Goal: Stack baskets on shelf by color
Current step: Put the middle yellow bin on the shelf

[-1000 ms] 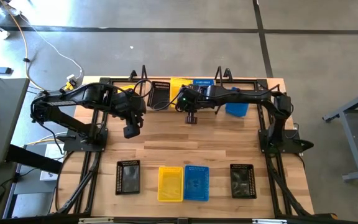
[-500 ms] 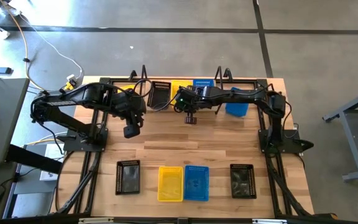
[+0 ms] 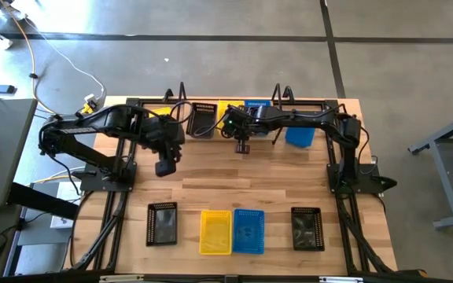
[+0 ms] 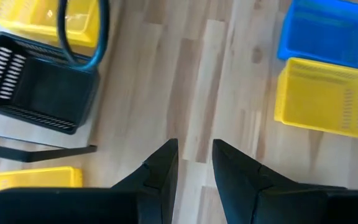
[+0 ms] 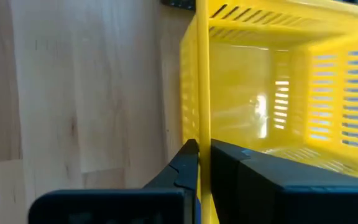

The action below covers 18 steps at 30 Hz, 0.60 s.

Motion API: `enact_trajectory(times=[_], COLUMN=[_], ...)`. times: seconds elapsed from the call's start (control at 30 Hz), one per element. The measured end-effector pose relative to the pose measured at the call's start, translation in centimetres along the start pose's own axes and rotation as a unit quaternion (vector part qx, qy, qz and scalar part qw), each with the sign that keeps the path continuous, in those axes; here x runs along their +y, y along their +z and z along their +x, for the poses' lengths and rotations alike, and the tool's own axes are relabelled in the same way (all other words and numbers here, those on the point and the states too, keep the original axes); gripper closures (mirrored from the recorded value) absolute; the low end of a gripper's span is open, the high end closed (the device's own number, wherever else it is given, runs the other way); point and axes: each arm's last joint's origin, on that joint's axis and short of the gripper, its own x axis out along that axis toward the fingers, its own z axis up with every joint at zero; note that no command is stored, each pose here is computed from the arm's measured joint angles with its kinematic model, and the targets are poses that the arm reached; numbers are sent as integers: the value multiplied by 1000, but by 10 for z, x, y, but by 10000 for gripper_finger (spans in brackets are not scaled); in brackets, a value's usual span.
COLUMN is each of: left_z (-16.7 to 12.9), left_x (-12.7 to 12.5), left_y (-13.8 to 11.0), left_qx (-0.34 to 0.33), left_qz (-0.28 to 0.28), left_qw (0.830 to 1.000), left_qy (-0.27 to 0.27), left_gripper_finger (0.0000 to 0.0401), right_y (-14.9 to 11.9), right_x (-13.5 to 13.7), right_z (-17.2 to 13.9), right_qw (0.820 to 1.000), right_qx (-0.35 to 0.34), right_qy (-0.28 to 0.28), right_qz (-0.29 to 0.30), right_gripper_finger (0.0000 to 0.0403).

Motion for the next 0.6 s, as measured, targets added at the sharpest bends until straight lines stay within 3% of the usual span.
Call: enact_trajectory(times=[0.33,0.6], left_z=[0,0], left_x=[-1,-1], left_y=[0,-2], left_qx=[4,11], left_qz=[-8,-20], left_qw=[1000,1000], left_qy=[-20,-19], left_gripper_finger=[311,302], right_y=[0,4], right_x=[0,2], right_z=[0,-12], right_qw=[1000,999], right_qx=[-1,5], right_qy=[-1,6], right_qz=[16,47], right_gripper_finger=[342,339])
